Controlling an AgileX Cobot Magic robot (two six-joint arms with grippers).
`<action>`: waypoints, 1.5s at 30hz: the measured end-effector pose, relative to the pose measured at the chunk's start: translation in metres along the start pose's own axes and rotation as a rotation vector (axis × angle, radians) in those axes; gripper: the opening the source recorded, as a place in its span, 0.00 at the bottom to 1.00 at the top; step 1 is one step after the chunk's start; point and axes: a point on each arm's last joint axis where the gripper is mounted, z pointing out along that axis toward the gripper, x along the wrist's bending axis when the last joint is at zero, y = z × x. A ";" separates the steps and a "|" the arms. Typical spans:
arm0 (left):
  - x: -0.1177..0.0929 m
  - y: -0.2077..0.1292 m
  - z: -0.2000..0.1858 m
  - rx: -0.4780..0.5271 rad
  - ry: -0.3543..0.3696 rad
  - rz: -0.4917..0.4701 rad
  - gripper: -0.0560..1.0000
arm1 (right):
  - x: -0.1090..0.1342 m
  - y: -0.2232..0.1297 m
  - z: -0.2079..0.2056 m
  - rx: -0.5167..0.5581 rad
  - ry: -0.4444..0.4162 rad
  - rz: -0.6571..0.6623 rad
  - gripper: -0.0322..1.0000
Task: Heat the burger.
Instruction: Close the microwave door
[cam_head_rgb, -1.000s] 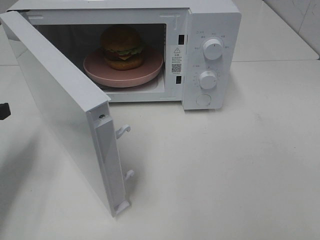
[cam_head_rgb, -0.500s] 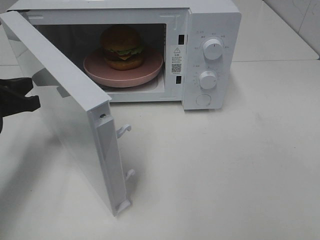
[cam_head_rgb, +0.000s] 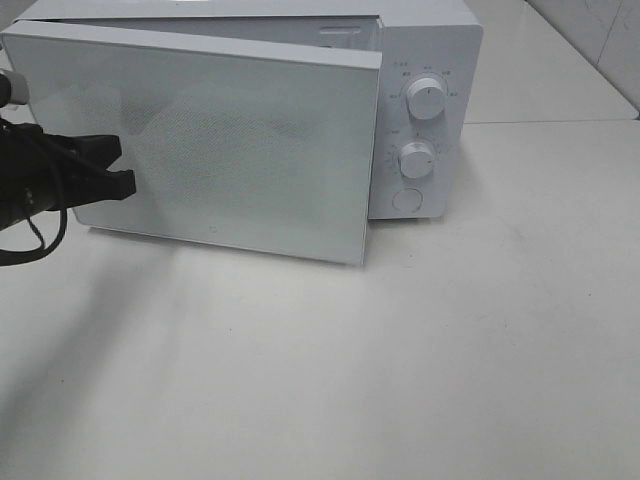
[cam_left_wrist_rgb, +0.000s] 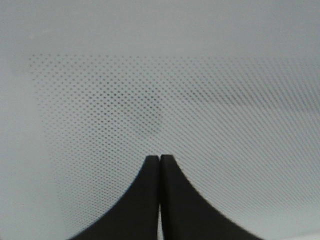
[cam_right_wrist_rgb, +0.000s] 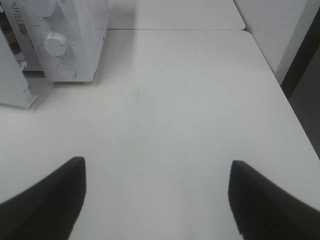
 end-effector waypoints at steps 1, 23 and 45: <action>-0.005 0.000 0.005 0.002 -0.012 0.001 0.05 | 0.000 0.000 0.000 0.000 0.000 0.000 0.77; -0.053 0.005 0.059 0.068 -0.087 -0.003 0.05 | 0.000 0.000 0.000 0.000 0.000 0.000 0.77; -0.125 0.018 0.116 0.063 -0.254 0.096 0.05 | 0.000 0.000 0.000 0.000 0.000 0.000 0.77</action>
